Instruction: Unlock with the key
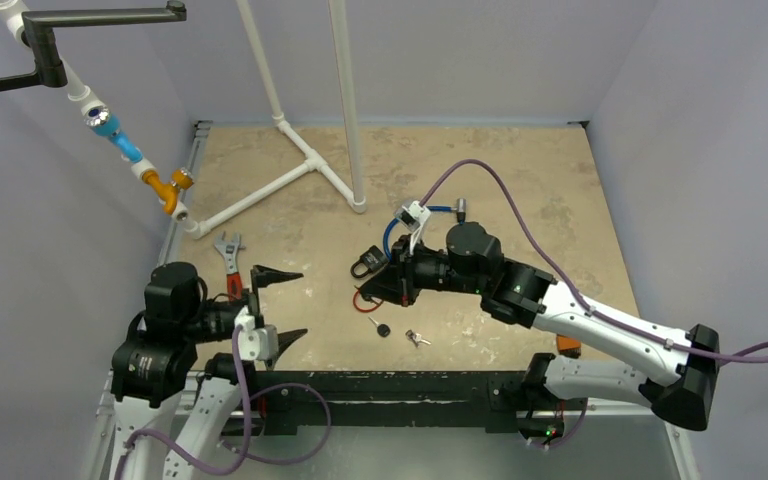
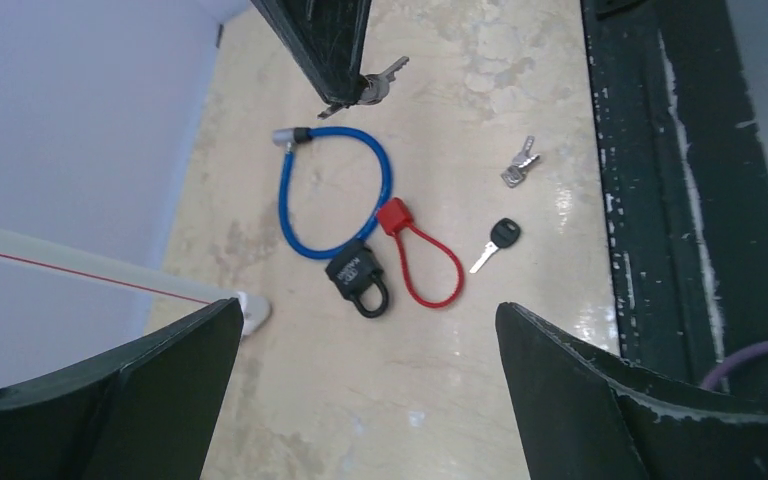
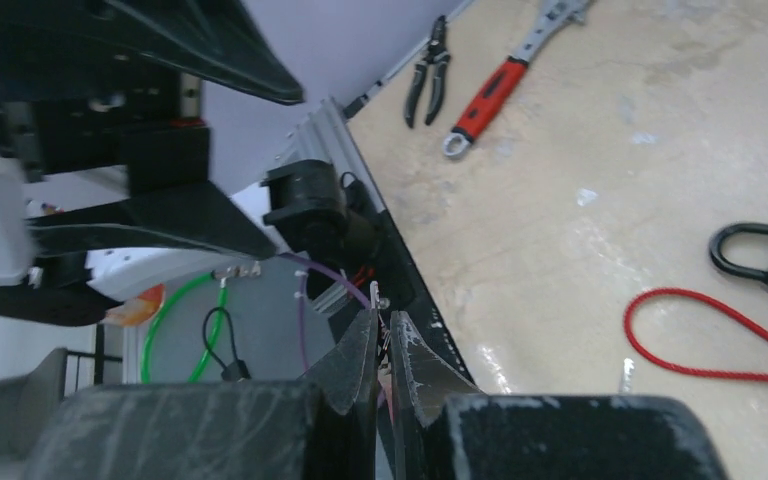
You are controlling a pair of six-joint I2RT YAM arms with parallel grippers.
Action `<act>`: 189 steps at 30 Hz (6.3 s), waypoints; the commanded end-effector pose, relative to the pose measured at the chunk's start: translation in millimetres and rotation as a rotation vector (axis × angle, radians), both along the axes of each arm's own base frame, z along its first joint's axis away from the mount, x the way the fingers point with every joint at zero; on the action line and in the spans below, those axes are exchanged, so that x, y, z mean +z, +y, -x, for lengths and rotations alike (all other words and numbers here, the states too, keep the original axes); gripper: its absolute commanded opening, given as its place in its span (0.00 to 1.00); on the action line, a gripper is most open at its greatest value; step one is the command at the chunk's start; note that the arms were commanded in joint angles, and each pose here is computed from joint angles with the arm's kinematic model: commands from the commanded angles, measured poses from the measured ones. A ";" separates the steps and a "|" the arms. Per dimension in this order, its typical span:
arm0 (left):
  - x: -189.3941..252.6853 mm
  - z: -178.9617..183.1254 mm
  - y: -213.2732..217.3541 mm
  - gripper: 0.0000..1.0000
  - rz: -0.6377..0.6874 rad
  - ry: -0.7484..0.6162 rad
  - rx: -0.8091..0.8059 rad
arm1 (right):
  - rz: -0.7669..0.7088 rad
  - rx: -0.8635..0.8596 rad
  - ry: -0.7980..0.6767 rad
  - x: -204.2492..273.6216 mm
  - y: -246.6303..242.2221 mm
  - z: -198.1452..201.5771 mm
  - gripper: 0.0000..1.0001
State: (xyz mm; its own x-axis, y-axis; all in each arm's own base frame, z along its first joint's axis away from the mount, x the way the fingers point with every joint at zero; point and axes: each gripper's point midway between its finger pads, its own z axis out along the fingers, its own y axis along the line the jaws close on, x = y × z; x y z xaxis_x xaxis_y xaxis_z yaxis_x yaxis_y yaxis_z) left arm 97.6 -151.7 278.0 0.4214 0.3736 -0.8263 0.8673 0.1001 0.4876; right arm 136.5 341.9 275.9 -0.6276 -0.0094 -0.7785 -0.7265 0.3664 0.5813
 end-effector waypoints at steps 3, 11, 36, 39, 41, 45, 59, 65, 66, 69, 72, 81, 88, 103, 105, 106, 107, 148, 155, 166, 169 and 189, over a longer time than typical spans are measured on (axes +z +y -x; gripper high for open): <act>28.1 0.3 -13.2 1.00 0.024 -0.577 -0.183 | -0.058 0.226 -0.087 47.3 30.3 38.7 0.00; 31.9 14.0 -14.4 1.00 -0.031 -0.897 -0.268 | -0.039 0.277 -0.082 50.1 44.1 44.9 0.00; 50.5 60.3 -24.6 0.55 0.174 0.721 -0.211 | 0.131 0.243 -0.368 68.9 36.7 48.1 0.00; 46.4 63.2 -25.8 0.61 0.152 0.760 -0.222 | 0.119 0.241 -0.383 76.6 41.2 48.3 0.00; 43.0 59.3 -27.3 0.65 0.142 0.761 -0.219 | 0.112 0.238 -0.396 82.8 45.0 48.8 0.00; 42.1 38.0 -32.0 0.65 0.156 0.780 -0.131 | 0.122 0.257 -0.415 85.6 53.1 52.0 0.00; 55.5 33.6 -35.7 0.58 0.179 0.719 -0.136 | 0.160 0.277 -0.417 75.0 60.6 53.7 0.00; 48.6 35.3 -36.6 0.46 0.139 0.687 -0.129 | 0.146 0.277 -0.425 80.9 64.1 53.6 0.00; 48.8 34.5 -36.8 0.43 0.139 0.682 -0.126 | 0.143 0.280 -0.426 81.7 64.6 54.2 0.00; 51.4 30.7 -37.3 0.31 0.139 0.665 -0.112 | 0.142 0.283 -0.424 82.1 65.5 54.8 0.00; 53.7 27.3 -37.6 0.24 0.140 0.653 -0.098 | 0.143 0.293 -0.423 80.1 66.9 56.7 0.00; 50.3 25.0 -36.2 0.00 0.122 0.643 -0.086 | 0.158 0.308 -0.423 75.0 68.0 59.3 0.00; 46.6 25.9 -33.2 0.00 0.100 0.612 -0.082 | 0.157 0.319 -0.428 76.2 66.2 62.1 0.00; 63.0 28.7 -30.4 0.00 0.098 0.512 -0.100 | 0.017 0.264 -0.434 108.9 28.5 72.2 0.43; 65.8 30.6 -30.3 0.00 0.100 0.506 -0.107 | 0.004 0.249 -0.434 112.2 25.8 71.2 0.45; 67.5 31.5 -30.1 0.00 0.102 0.500 -0.110 | -0.003 0.239 -0.434 113.5 25.1 70.4 0.48; 69.0 32.8 -29.9 0.00 0.103 0.492 -0.115 | -0.011 0.226 -0.429 115.2 24.5 69.1 0.49; 92.5 48.8 -26.6 0.00 0.180 0.217 -0.178 | -0.235 0.296 -0.232 127.4 21.6 36.0 0.61; 91.9 45.1 -30.6 0.00 0.207 0.359 -0.144 | -0.174 0.350 -0.379 126.3 37.4 63.8 0.56; 92.6 39.5 -32.2 0.00 0.223 0.421 -0.108 | -0.087 0.314 -0.454 116.5 49.3 71.4 0.36; 93.3 39.0 -32.7 0.00 0.228 0.432 -0.105 | -0.049 0.286 -0.472 112.0 54.0 68.6 0.33; 93.6 40.1 -33.1 0.00 0.231 0.458 -0.103 | -0.082 0.176 -0.550 126.8 55.3 60.3 0.34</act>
